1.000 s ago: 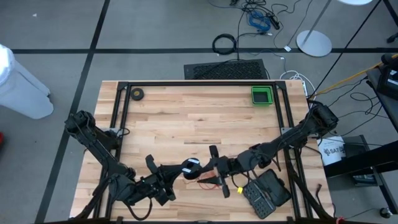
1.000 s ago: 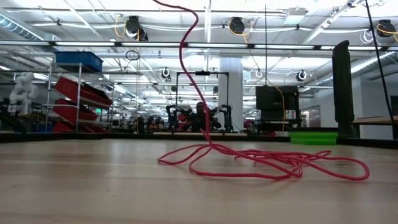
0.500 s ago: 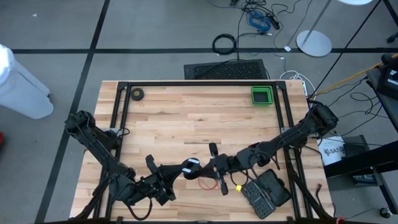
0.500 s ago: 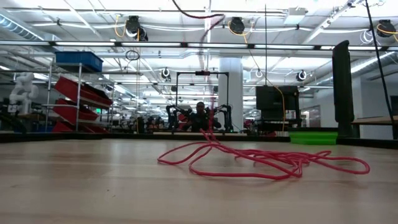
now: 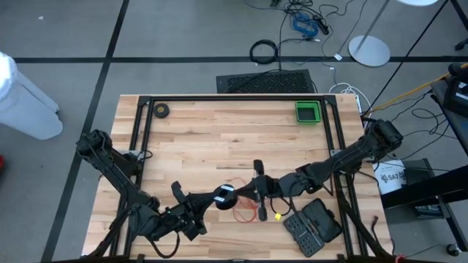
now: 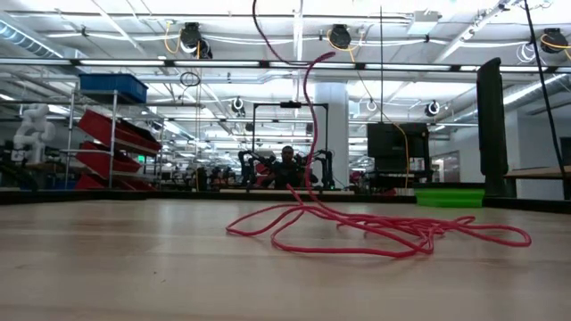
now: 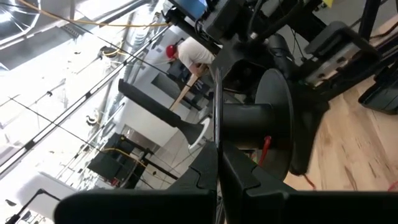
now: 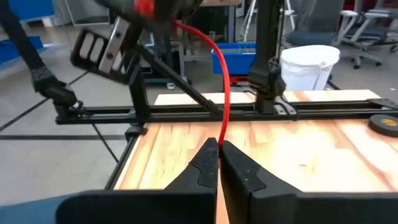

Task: Coil cords
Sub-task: Coil the red wire into the spool

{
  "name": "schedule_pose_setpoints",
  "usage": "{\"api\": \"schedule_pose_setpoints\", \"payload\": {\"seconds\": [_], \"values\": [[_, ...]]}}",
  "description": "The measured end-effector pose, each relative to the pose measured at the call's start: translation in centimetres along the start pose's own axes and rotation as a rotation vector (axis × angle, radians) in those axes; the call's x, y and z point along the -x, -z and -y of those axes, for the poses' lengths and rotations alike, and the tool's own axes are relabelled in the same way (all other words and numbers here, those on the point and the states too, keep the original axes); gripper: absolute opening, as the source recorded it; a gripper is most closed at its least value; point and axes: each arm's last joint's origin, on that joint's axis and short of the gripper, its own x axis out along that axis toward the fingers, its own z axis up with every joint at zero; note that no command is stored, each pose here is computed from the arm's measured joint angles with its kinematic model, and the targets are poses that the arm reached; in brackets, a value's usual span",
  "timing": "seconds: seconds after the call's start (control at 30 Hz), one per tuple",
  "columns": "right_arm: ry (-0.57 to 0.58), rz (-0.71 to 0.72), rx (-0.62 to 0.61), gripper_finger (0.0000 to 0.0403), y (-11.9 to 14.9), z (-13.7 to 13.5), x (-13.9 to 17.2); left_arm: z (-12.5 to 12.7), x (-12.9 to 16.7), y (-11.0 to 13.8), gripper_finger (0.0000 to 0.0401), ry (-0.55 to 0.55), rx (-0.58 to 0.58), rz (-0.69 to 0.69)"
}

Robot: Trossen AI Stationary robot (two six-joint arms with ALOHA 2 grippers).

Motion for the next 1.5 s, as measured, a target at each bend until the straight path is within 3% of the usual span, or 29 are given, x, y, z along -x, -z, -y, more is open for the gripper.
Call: {"api": "schedule_pose_setpoints", "payload": {"seconds": [0.23, 1.2, 1.5], "values": [[0.04, -0.023, 0.01, 0.0, -0.3, 0.3, 0.6, 0.6, -0.3, 0.6, 0.0002, 0.008, -0.018, -0.018], [-0.025, 0.031, -0.011, 0.0, -1.2, -1.2, 1.9, 1.7, -2.6, 2.7, 0.0002, 0.008, -0.086, -0.141], [-0.033, 0.047, -0.016, 0.0, -1.4, -1.3, 2.0, 1.8, -3.4, 3.2, 0.0002, -0.001, -0.031, -0.164]]}}
